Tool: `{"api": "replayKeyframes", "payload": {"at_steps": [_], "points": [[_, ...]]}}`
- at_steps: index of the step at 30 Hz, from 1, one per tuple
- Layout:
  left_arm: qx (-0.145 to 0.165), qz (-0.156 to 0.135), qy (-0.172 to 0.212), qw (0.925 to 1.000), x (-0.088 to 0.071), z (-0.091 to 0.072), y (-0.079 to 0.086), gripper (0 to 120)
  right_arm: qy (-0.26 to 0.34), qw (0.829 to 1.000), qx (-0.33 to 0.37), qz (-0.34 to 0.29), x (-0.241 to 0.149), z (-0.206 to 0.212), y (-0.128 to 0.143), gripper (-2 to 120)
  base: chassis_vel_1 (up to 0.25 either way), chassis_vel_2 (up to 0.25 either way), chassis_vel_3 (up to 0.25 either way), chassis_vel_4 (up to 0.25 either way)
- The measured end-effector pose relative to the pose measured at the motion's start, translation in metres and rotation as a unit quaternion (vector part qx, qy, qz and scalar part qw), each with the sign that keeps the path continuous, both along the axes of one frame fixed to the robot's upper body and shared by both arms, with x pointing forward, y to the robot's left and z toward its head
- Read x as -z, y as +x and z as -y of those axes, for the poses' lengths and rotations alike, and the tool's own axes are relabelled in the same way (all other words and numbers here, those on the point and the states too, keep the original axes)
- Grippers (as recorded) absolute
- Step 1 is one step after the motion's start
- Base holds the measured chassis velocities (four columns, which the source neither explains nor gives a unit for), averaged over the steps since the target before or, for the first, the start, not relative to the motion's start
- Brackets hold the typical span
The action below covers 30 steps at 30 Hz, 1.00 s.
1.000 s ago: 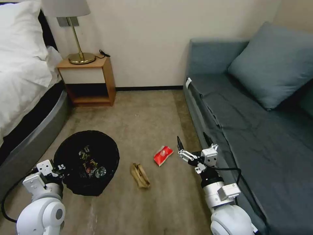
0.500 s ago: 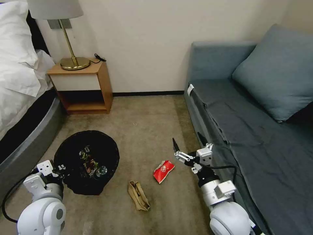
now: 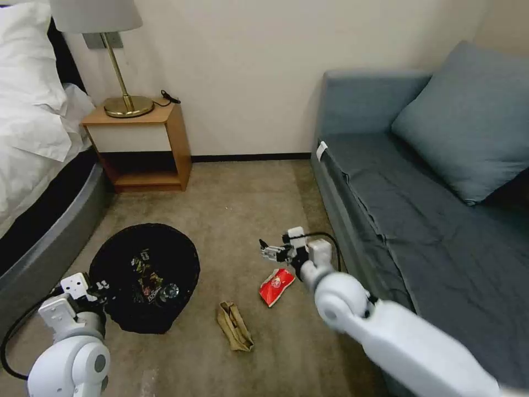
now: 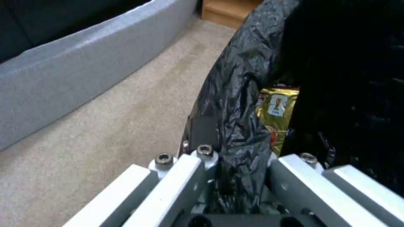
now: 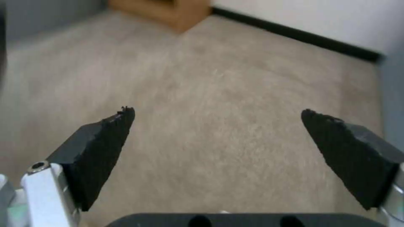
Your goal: Pick up the trash bin, then pick up the garbage on the floor and place it into the trash bin.
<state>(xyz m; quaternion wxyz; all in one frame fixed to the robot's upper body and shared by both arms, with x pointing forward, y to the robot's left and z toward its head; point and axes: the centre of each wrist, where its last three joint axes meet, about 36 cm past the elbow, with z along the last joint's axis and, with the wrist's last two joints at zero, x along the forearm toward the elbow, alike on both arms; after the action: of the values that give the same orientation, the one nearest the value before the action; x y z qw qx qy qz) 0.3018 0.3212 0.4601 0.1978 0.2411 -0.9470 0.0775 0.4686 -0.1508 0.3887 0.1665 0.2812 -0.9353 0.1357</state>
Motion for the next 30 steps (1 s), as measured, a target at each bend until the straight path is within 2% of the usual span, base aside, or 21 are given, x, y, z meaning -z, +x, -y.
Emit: {"api": "replayKeyframes", "payload": {"at_steps": [1, 3, 4, 5, 7, 8, 11, 12, 13, 16, 18, 21, 25, 30], "points": [[-0.001, 0.0, 0.0, 1.0, 0.0, 0.001, -0.001, 2, -0.026, 0.999, -0.038, 0.017, 0.016, 0.011, 0.011, 100, 0.0, 0.0, 0.0, 0.0], [-0.003, 0.0, 0.002, 1.0, 0.001, 0.002, -0.004, 2, -0.079, 0.985, -0.143, 0.055, 0.042, 0.037, 0.037, 100, 0.0, 0.0, 0.0, 0.0], [-0.003, 0.0, 0.002, 1.0, 0.001, 0.002, -0.004, 2, -0.079, 0.985, -0.143, 0.055, 0.042, 0.037, 0.037, 100, 0.0, 0.0, 0.0, 0.0], [-0.003, 0.0, 0.002, 1.0, 0.002, 0.003, -0.005, 2, -0.095, 0.978, -0.176, 0.061, 0.046, 0.042, 0.044, 100, 0.0, 0.0, 0.0, 0.0], [-0.005, 0.002, 0.004, 1.0, 0.002, 0.002, -0.007, 2, -0.152, 0.945, -0.279, 0.084, 0.052, 0.056, 0.068, 100, 0.0, 0.0, 0.0, 0.0], [-0.005, 0.002, 0.004, 1.0, 0.002, 0.002, -0.007, 2, -0.152, 0.945, -0.279, 0.084, 0.052, 0.056, 0.068, 100, 0.0, 0.0, 0.0, 0.0], [-0.009, 0.005, 0.006, 0.9999, 0.001, 0.002, -0.01, 2, -0.241, 0.887, -0.375, 0.12, 0.062, 0.074, 0.107, 100, 0.0, 0.0, 0.0, 0.0], [-0.009, 0.006, 0.006, 0.9999, 0.001, 0.002, -0.011, 2, -0.256, 0.879, -0.385, 0.119, 0.067, 0.076, 0.113, 100, 0.0, 0.0, 0.0, 0.0], [-0.009, 0.006, 0.006, 0.9999, 0.001, 0.002, -0.011, 2, -0.256, 0.879, -0.385, 0.119, 0.067, 0.076, 0.113, 100, 0.0, 0.0, 0.0, 0.0], [-0.011, 0.009, 0.006, 0.9999, 0.001, 0.003, -0.014, 2, -0.279, 0.864, -0.405, 0.11, 0.082, 0.075, 0.126, 100, 0.0, 0.0, 0.0, 0.0], [-0.011, 0.009, 0.006, 0.9999, 0.001, 0.003, -0.014, 2, -0.281, 0.862, -0.408, 0.11, 0.084, 0.074, 0.127, 100, 0.0, 0.0, 0.0, 0.0], [-0.013, 0.01, 0.008, 0.9998, 0.003, 0.004, -0.017, 2, -0.276, 0.849, -0.436, 0.108, 0.104, 0.043, 0.138, 100, 0.0, 0.0, 0.0, 0.0], [-0.016, 0.009, 0.01, 0.9998, 0.004, 0.002, -0.019, 2, -0.276, 0.842, -0.451, 0.107, 0.118, 0.018, 0.142, 100, 0.0, 0.0, 0.0, 0.0], [-0.016, 0.01, 0.012, 0.9997, 0.002, 0.002, -0.023, 2, -0.282, 0.84, -0.453, 0.102, 0.125, 0.015, 0.146, 100, 0.0, 0.0, 0.0, 0.0]]}}
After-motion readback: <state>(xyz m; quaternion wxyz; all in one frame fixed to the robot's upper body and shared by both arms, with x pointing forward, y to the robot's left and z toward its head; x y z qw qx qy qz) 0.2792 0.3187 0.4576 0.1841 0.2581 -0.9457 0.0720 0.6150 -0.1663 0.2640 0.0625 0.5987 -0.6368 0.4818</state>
